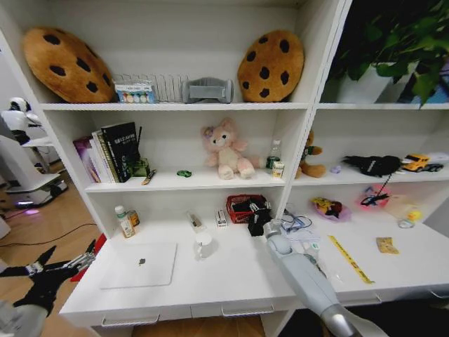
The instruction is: Organize the objects on the table.
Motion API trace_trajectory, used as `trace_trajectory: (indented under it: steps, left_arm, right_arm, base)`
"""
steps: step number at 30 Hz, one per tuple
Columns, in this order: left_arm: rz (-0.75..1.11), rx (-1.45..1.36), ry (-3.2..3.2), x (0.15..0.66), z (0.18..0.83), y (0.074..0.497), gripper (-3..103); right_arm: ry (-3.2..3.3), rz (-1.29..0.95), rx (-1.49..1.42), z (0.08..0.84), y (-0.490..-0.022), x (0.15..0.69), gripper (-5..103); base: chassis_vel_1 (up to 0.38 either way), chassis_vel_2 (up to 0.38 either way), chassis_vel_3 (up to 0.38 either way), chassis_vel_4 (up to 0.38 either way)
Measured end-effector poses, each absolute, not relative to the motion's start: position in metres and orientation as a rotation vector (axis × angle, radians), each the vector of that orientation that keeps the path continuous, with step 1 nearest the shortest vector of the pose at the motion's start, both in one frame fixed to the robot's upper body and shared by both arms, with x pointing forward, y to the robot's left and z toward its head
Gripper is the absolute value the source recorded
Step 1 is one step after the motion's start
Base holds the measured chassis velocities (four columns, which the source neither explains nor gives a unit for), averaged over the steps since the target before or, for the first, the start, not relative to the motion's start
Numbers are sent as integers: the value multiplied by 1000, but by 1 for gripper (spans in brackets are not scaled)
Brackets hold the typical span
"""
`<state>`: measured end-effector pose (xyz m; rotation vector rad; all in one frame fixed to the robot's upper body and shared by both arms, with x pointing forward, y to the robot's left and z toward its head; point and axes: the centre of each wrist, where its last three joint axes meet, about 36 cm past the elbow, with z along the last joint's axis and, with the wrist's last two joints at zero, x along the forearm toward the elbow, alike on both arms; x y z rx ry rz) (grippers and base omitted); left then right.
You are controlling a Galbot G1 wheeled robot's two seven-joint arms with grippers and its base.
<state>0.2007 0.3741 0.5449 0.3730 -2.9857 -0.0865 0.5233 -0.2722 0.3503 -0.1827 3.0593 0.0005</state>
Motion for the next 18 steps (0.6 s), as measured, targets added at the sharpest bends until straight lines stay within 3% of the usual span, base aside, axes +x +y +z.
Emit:
trace_trajectory:
  steps: [2,3,4,11,18]
  left_arm:
    - [-86,373,-2986,201,545,374,100]
    - [-86,372,-2986,201,545,374,100]
    - [-86,373,-2986,201,545,374,100]
    - [-86,373,-2986,201,545,374,100]
    - [-86,373,-2986,201,545,374,100]
  right_arm:
    - [3136,16,-157,359,-269,499,85]
    - [3191,10,-134,370,-266,478,95]
    - [3220,1,-115,381,-264,463,99]
    - [3290,-8,-90,413,-274,422,100]
    - [3373,-105,-65,397,-284,399,100]
  base:
    - [0,0,0,0]
    - [0,0,0,0]
    - [0,0,0,0]
    - [0,0,0,0]
    - [0,0,0,0]
